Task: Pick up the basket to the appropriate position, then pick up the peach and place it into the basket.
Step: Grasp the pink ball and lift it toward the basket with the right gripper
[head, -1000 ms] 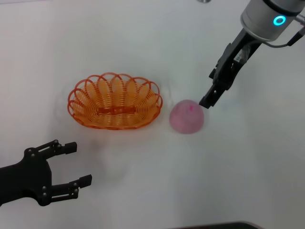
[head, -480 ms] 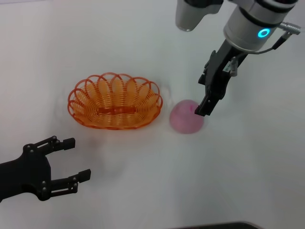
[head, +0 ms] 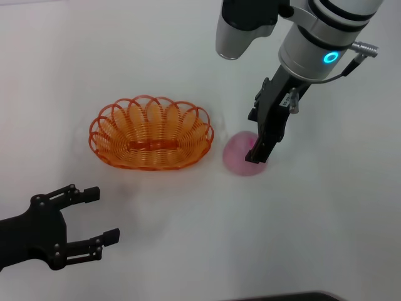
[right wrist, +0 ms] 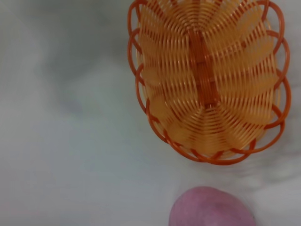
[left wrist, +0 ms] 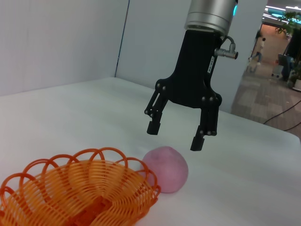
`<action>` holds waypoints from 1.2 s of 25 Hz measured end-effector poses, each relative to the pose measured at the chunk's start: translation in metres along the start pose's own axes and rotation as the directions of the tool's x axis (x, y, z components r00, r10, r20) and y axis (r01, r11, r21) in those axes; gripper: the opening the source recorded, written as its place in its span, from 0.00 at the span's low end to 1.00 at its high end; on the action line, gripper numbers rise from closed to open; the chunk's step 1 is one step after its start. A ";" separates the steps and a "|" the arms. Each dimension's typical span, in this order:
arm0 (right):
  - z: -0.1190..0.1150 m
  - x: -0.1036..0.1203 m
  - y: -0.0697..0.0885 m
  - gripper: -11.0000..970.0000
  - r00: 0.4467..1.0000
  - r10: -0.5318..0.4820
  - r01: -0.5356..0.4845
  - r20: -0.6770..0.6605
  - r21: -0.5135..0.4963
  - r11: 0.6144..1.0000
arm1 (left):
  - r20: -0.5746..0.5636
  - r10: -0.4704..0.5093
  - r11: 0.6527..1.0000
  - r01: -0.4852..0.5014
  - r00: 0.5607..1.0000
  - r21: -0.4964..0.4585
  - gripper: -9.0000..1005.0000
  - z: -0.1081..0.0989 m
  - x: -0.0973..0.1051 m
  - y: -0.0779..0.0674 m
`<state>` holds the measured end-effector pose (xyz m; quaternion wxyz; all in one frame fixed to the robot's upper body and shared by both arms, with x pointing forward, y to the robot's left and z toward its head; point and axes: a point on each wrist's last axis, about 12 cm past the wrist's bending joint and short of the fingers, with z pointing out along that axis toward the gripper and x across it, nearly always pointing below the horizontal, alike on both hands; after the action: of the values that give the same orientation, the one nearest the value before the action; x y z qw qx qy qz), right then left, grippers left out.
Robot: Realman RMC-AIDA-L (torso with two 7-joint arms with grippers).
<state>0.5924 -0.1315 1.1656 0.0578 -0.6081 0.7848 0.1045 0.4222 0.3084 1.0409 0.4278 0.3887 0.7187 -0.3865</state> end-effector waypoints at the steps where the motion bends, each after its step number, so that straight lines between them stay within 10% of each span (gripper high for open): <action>1: 0.000 0.000 0.000 0.95 1.000 0.000 0.000 -0.003 0.000 1.000 | 0.000 -0.002 1.000 0.002 1.000 0.000 0.86 0.000 0.000 0.000; 30: 0.035 -0.001 0.006 0.94 1.000 0.004 -0.003 -0.022 0.033 0.999 | -0.002 -0.009 1.000 0.009 1.000 0.015 0.86 0.002 0.000 -0.001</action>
<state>0.5856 -0.1214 1.1323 0.0590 -0.6070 0.7880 0.0847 0.4223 0.3062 1.0407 0.4225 0.3889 0.7180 -0.3934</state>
